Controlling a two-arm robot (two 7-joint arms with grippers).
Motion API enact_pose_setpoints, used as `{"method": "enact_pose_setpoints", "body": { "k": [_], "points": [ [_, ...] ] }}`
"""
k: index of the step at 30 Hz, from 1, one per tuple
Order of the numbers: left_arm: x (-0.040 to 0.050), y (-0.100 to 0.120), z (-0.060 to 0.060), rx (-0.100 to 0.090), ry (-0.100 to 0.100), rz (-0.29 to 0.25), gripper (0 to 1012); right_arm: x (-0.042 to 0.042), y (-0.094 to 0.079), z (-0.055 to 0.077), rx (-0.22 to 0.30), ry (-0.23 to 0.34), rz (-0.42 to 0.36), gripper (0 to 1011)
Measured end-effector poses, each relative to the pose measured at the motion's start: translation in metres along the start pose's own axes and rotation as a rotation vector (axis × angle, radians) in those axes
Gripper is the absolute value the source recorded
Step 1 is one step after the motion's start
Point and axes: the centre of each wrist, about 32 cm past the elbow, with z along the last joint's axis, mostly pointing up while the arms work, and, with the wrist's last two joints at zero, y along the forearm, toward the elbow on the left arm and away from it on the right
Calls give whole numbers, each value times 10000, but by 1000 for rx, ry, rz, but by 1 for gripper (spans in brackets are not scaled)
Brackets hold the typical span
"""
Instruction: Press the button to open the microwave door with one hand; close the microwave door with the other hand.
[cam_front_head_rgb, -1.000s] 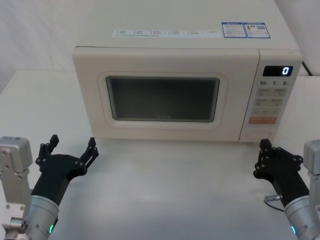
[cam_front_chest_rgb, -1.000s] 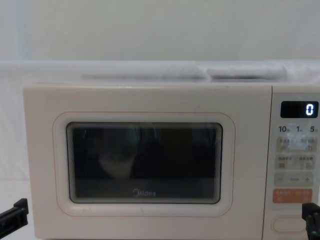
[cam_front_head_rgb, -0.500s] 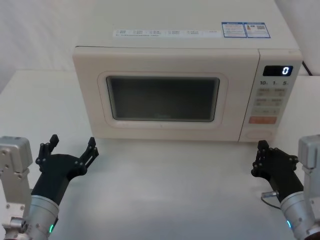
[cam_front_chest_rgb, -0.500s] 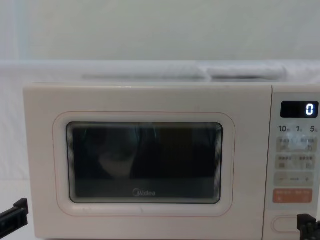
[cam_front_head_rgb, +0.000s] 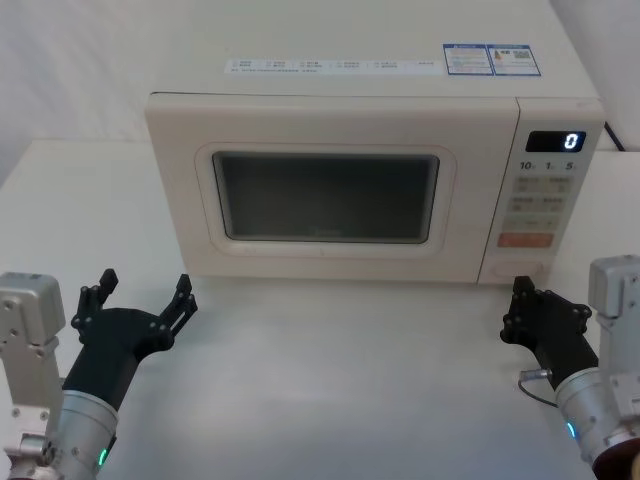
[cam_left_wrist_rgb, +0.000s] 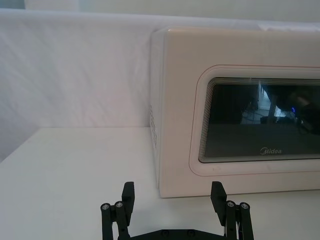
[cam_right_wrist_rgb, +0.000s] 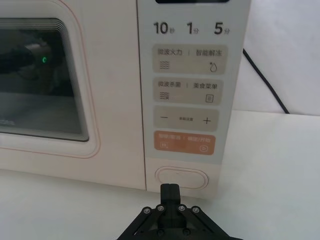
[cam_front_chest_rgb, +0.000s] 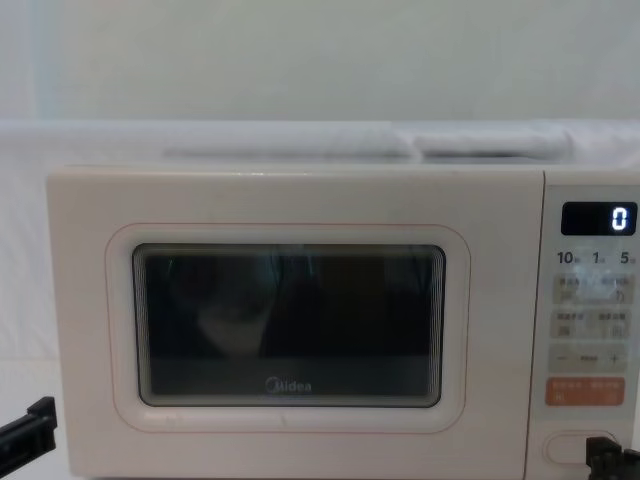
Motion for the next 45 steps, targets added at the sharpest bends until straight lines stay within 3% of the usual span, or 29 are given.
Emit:
{"method": "enact_pose_setpoints", "body": {
  "k": [19,45],
  "points": [
    [0,0,0,0,0,0,1001,47,234,-62,-10,26,-34,0],
    [0,0,0,0,0,0,1001,69,357,-93,-6,46,-62,0]
  ]
}}
